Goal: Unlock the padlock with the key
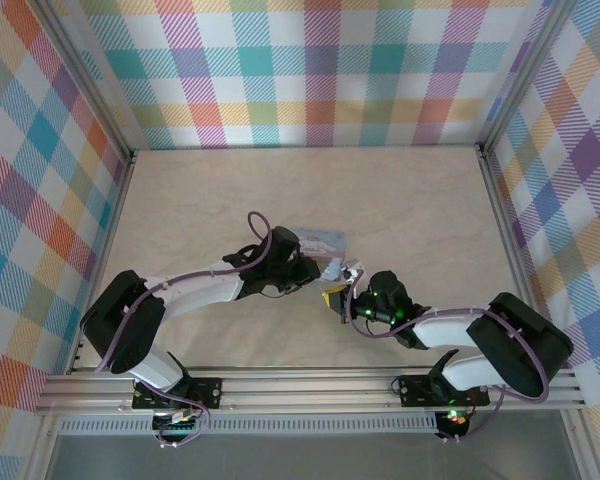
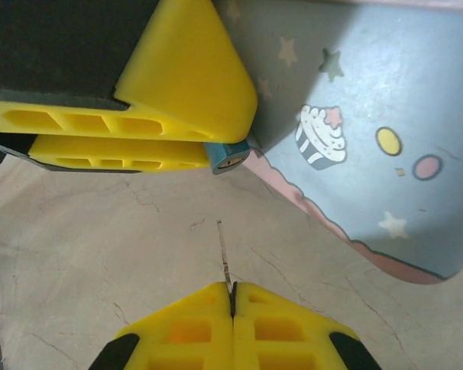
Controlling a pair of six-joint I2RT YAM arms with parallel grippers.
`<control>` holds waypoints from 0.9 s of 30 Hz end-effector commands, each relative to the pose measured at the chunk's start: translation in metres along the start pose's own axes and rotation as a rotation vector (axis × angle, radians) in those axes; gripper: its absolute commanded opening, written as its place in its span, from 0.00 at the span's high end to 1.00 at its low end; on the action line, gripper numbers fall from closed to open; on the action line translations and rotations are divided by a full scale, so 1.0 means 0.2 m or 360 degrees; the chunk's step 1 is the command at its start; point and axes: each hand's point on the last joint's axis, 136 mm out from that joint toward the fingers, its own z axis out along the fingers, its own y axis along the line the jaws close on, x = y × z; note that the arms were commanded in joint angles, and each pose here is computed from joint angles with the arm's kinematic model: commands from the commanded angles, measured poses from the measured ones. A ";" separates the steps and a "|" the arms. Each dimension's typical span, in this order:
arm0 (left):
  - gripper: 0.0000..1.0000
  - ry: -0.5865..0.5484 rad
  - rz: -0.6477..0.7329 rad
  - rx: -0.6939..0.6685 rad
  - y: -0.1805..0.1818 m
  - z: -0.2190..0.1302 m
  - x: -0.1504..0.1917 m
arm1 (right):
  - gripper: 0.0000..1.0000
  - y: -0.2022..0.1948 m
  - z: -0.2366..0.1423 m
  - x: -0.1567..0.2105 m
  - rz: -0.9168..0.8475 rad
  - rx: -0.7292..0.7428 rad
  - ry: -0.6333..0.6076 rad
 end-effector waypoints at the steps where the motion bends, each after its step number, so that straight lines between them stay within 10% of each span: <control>1: 0.87 0.0001 0.0025 0.0104 -0.12 -0.05 -0.01 | 1.00 0.01 0.00 -0.05 -0.0042 0.0004 -0.0058; 27: 0.88 0.0072 0.0098 0.0088 -0.10 -0.10 0.03 | 1.00 0.03 0.00 -0.15 -0.0070 -0.0006 -0.0166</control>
